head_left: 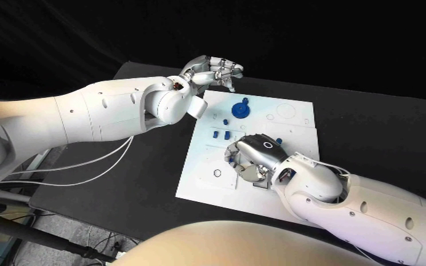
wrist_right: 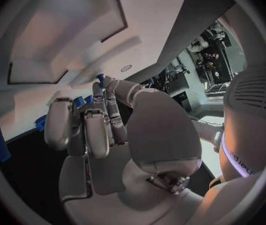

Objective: Assemble the parts on the task board

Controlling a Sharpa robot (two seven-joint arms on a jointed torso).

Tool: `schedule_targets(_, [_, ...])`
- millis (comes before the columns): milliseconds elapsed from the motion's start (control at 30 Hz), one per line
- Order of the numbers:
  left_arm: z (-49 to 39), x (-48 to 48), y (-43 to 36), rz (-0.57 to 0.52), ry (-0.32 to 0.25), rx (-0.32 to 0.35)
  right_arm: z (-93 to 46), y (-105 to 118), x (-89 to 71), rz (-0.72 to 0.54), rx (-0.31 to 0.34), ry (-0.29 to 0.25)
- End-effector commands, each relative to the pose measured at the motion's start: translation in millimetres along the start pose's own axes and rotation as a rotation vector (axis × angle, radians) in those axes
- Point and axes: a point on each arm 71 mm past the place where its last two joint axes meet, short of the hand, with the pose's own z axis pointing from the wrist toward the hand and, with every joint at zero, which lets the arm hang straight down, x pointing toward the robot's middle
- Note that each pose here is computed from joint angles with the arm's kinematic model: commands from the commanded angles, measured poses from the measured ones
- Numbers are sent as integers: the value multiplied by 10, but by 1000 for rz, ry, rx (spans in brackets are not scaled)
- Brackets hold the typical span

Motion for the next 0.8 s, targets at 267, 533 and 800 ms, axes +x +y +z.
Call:
schedule_targets(267, [2, 18, -8, -13, 20, -1, -43, -6, 17, -3, -1, -7])
schedule_targets(533, [2, 17, -6, -14, 22, -4, -69, -14, -22, 14, -7, -54])
schedule_targets(800, [-3, 12, -3, -15, 26, -8, -177, -39, -103, 39, 2, -93])
